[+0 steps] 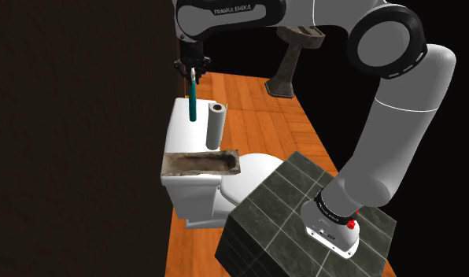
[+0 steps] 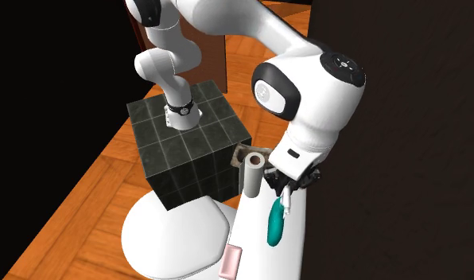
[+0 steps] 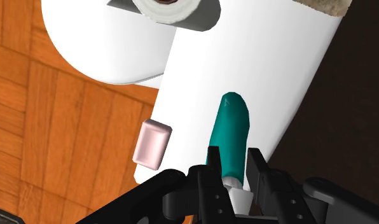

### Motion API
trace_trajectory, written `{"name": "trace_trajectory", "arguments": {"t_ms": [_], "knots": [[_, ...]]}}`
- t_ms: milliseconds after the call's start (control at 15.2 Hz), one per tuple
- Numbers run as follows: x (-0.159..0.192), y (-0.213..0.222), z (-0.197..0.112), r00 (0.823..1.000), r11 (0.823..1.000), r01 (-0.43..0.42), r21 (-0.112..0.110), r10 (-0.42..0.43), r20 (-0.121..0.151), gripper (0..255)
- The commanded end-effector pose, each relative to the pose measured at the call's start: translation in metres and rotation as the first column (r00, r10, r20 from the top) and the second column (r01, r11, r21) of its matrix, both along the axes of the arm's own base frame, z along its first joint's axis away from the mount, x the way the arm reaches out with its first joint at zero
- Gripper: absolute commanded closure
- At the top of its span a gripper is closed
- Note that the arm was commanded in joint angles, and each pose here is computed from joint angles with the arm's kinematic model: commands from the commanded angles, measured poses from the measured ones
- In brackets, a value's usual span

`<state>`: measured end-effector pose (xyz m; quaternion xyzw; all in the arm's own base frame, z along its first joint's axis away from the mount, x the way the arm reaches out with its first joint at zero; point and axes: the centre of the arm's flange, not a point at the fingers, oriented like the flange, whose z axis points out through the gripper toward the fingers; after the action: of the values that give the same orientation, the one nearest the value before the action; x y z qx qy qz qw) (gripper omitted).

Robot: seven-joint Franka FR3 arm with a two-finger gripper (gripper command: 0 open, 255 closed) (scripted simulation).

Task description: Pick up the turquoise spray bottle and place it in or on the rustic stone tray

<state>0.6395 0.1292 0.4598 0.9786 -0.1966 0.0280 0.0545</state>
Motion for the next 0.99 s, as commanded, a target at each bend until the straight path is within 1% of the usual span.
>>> {"name": "trace_trajectory", "arguments": {"t_ms": [0, 792, 924], "knots": [[-0.001, 0.001, 0.011, 1.0, 1.0, 0.0, 0.0, 0.0, 0.0, 255], [-0.001, 0.001, 0.073, 1.0, 1.0, 0.0, 0.0, 0.0, 0.0, 255], [-0.023, 0.012, 0.083, 1.0, 1.0, 0.0, 0.0, 0.0, 0.0, 255]]}}
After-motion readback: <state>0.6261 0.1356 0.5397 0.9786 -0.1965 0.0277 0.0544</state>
